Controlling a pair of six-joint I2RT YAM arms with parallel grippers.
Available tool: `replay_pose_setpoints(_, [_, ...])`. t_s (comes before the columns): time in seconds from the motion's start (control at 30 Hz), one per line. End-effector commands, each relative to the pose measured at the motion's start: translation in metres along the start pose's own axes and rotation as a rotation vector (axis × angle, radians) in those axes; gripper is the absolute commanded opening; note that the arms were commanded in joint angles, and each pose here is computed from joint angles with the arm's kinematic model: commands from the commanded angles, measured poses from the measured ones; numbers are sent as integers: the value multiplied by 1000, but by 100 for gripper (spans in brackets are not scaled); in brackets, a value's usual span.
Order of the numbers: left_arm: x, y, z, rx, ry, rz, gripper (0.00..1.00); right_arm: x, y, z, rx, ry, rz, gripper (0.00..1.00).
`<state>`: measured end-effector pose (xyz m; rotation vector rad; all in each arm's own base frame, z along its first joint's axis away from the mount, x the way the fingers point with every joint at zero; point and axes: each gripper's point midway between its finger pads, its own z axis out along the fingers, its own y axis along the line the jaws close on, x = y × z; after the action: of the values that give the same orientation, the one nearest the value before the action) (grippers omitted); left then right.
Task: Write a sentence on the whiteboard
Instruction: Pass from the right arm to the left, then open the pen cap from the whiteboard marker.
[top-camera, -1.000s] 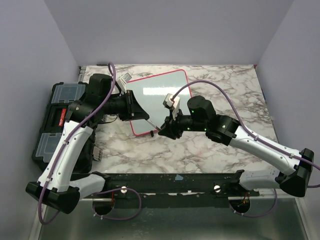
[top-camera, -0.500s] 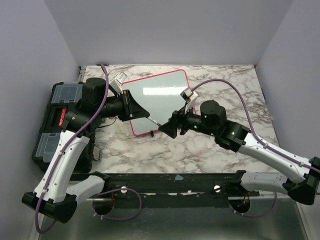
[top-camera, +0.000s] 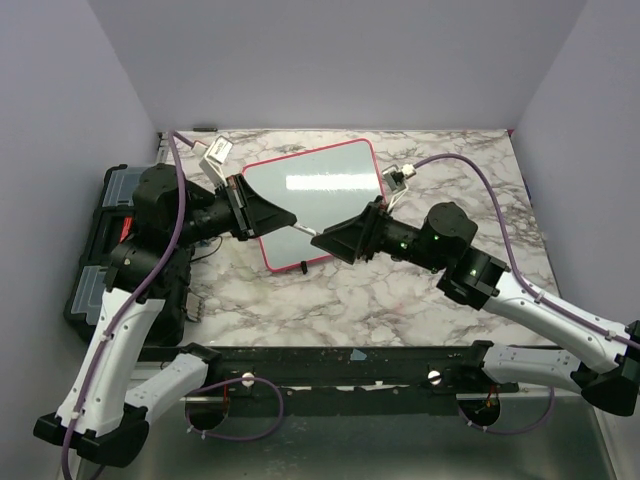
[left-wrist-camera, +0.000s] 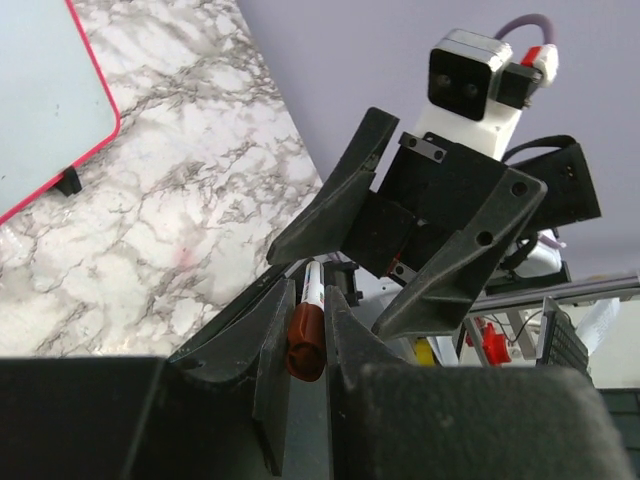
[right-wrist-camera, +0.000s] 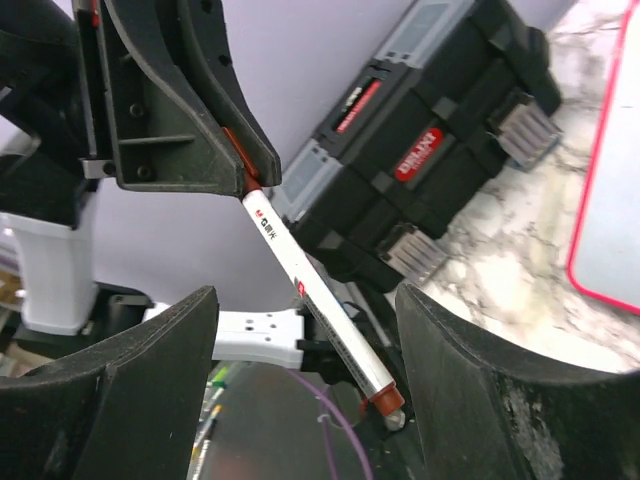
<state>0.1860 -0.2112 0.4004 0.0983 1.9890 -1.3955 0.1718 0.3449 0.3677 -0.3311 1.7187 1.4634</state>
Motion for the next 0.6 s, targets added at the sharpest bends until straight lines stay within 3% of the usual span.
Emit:
replay_pose_setpoints(0.0, [-6,-32,-12,120,-35,54,0,-11,32,-1,-141,-22,46,73])
replay_pose_setpoints(0.37, [-5,-53,-25,221,-85,83,0,-16,67,1,-311,-4,73,69])
replay_pose_setpoints(0.57, [-7,-57,-27,250,-117,89,0,-21,74,10,-340,-2,70,60])
